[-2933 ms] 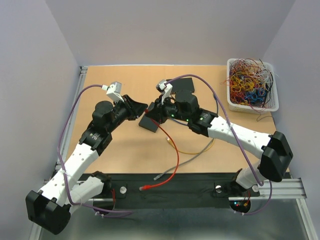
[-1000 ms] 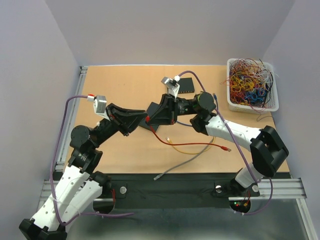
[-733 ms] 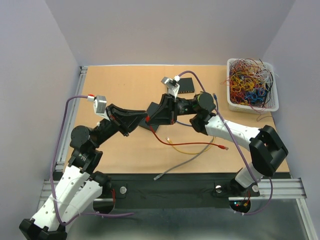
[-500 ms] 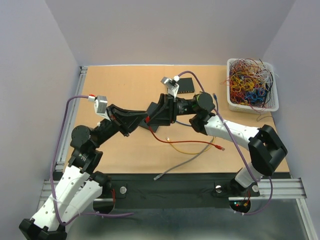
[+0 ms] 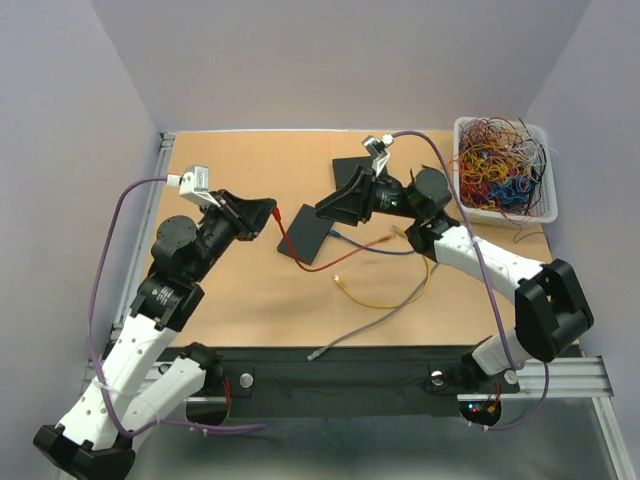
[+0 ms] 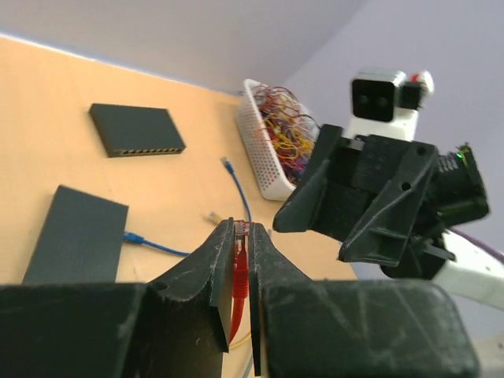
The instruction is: Insert the plug into the switch port
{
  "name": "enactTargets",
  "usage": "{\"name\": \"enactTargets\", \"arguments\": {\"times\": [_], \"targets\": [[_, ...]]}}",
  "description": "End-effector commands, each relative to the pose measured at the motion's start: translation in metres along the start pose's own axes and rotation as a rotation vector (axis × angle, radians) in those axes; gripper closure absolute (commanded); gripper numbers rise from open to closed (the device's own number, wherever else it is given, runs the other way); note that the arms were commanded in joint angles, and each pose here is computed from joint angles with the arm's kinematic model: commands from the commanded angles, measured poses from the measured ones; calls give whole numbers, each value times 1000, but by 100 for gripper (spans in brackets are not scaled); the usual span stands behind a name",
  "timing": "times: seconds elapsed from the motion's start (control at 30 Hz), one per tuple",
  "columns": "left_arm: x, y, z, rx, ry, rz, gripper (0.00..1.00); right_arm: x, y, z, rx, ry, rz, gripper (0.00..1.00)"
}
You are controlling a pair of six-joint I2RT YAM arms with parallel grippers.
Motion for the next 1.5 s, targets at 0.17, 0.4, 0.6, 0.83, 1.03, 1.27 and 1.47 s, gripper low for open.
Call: {"name": "enactTargets", "arguments": {"times": [0.17, 0.4, 0.6, 0.83, 1.03, 1.27, 1.47], "targets": [[10, -1, 9, -42, 112, -107, 100, 5, 15, 14, 15, -309, -218, 50], [14, -6, 15, -41, 111, -125, 100, 11, 4, 46, 32, -373, -305, 50], [15, -8, 15, -47, 118, -130, 100, 8, -6, 62, 66, -397, -319, 52], [18, -11, 16, -40, 119, -133, 100, 6, -8, 70, 71, -407, -321, 54], [19, -12, 17, -38, 117, -135, 100, 3, -6, 74, 64, -414, -320, 59], [21, -14, 18, -36, 121, -135, 100, 5, -9, 80, 76, -390, -312, 60], [22, -16, 19, -35, 124, -135, 100, 7, -14, 83, 96, -367, -313, 60]]}}
Point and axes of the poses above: each gripper's point midway between its finger pads, its own z axis out along the fingers, its own x axis along the line the jaws close on, y = z × x, the point moved 9 cm from there along -z, back along the fingers, and after that the axes turned 1 degree about -z, right-handed, at the moved point
